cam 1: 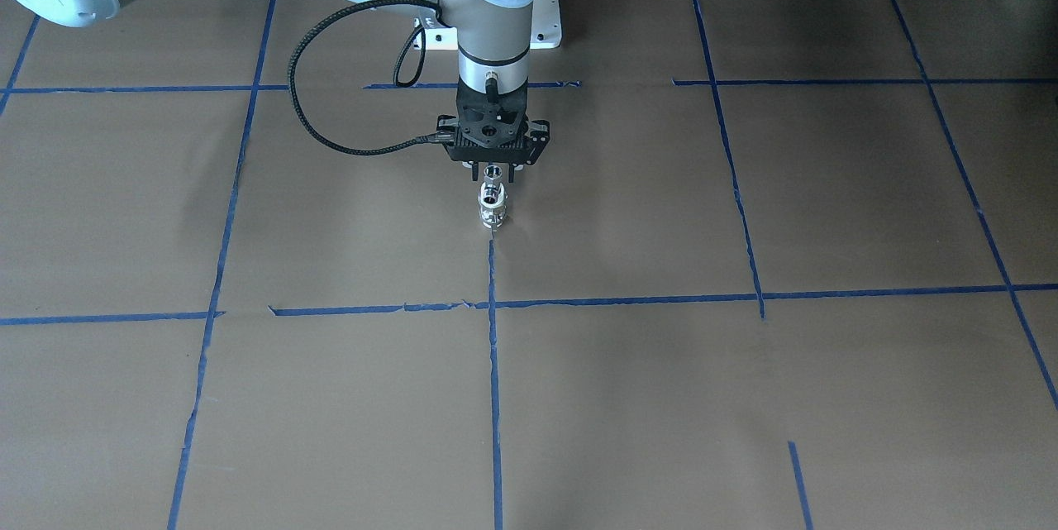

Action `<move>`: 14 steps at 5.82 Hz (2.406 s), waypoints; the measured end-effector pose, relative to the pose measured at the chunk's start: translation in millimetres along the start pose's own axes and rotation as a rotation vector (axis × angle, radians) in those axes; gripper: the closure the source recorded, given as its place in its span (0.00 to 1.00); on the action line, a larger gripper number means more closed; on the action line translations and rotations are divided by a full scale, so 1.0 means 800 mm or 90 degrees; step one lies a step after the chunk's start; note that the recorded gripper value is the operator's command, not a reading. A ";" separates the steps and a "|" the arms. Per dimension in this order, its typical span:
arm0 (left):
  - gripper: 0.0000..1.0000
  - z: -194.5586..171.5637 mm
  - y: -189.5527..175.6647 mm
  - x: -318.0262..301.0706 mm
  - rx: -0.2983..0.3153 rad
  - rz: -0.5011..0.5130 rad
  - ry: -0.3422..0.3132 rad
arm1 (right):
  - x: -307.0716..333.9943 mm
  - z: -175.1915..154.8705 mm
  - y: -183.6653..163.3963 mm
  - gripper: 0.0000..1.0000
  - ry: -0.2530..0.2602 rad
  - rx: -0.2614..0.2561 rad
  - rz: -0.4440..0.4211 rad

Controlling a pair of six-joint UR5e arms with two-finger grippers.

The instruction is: Assemble PPR valve and pipe with both arms

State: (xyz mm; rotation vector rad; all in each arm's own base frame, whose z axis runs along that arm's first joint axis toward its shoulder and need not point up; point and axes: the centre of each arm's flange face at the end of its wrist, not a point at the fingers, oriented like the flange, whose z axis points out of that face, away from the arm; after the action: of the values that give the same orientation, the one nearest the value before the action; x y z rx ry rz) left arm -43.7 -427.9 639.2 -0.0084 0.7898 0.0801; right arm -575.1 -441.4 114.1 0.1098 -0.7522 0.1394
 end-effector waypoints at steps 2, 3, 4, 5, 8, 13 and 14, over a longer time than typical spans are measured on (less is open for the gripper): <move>0.00 0.000 0.000 0.000 0.000 0.000 0.000 | -0.001 -0.010 -0.003 0.00 -0.009 -0.001 -0.002; 0.00 0.001 0.000 -0.001 -0.001 -0.002 0.000 | 0.012 -0.019 -0.022 0.00 -0.014 -0.005 -0.007; 0.00 0.005 -0.001 -0.005 -0.006 -0.007 -0.001 | 0.048 -0.024 -0.063 0.00 -0.012 -0.021 -0.025; 0.00 0.010 -0.002 -0.009 -0.010 -0.011 -0.001 | 0.110 -0.027 -0.121 0.00 -0.006 -0.041 -0.054; 0.00 0.012 -0.006 -0.009 -0.013 -0.001 -0.002 | 0.438 -0.039 -0.290 0.00 0.021 -0.074 -0.211; 0.00 0.018 0.006 -0.016 -0.021 0.000 -0.001 | 0.991 -0.031 -0.144 0.00 0.027 -0.119 -0.240; 0.00 0.017 0.005 -0.015 -0.021 0.002 -0.002 | 1.029 -0.027 -0.105 0.00 0.013 -0.120 -0.197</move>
State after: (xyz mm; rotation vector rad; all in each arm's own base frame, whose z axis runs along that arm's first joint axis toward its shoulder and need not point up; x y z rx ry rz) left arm -43.1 -424.1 657.5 -0.0377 0.7861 0.0957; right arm 47.2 -449.4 660.0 0.0447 -0.7155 -0.2248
